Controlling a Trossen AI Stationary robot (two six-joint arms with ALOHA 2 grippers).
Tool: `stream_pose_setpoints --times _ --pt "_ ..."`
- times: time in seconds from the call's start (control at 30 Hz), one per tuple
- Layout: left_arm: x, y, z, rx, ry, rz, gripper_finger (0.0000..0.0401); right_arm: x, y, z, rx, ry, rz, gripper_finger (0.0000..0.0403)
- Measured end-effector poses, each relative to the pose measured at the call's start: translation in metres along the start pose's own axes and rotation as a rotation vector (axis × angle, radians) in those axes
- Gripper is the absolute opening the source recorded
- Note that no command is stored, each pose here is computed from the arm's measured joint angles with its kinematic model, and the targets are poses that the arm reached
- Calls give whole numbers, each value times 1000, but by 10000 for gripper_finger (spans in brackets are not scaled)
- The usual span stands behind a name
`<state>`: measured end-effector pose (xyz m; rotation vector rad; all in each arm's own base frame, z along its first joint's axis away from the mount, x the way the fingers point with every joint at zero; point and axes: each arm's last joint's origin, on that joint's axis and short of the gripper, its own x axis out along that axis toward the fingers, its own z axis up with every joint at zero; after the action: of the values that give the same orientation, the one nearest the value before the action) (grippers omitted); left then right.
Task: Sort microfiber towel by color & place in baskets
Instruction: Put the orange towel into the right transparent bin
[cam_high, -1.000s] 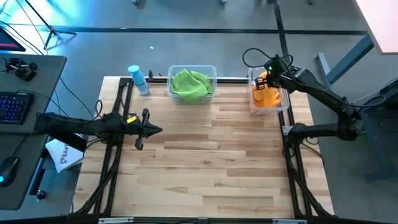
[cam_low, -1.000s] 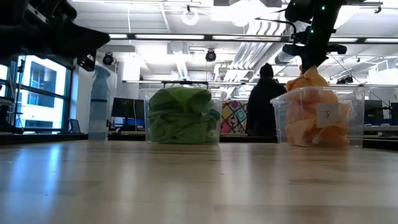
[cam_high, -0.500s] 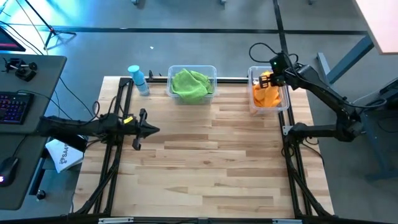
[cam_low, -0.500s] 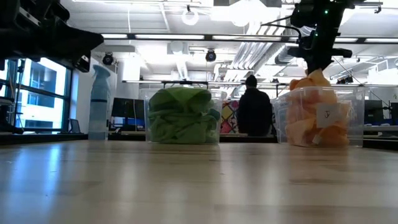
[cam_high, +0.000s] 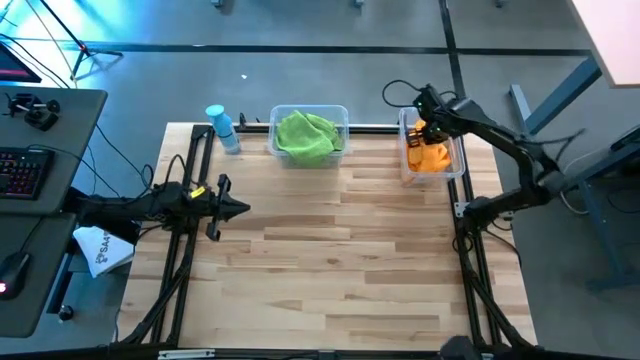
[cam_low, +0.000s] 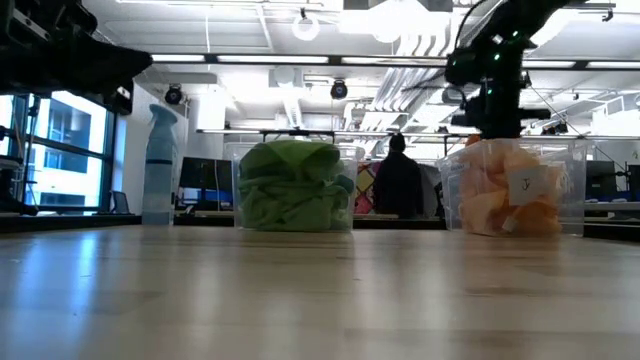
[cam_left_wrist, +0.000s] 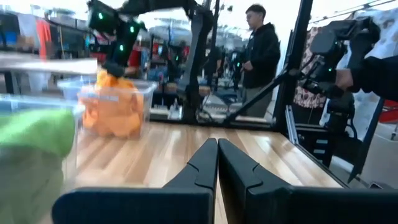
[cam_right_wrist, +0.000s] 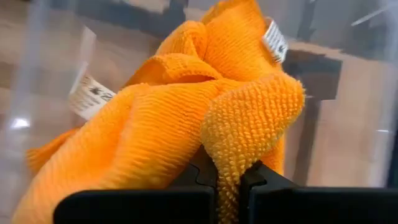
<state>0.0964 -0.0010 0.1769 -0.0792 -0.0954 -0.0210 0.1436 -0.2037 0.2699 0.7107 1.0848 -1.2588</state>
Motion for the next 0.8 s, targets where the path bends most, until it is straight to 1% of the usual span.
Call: stream_pose_setpoints --times 0.13,0.33,0.43,0.57,0.7,0.8 --pt "0 1 -5 -40 44 12 0 21 5 5 -14 75 -21 0" --pt "0 1 -5 -46 54 13 0 45 8 12 -13 154 34 1" --pt "0 1 -6 -50 61 14 0 49 7 13 0 163 39 12" --pt "0 1 -6 -50 61 14 0 46 7 13 -12 162 71 51" --pt "0 1 -6 -51 61 14 0 31 2 10 -3 129 87 103" --pt "0 1 -7 -51 73 26 0 14 -4 6 15 80 95 139"
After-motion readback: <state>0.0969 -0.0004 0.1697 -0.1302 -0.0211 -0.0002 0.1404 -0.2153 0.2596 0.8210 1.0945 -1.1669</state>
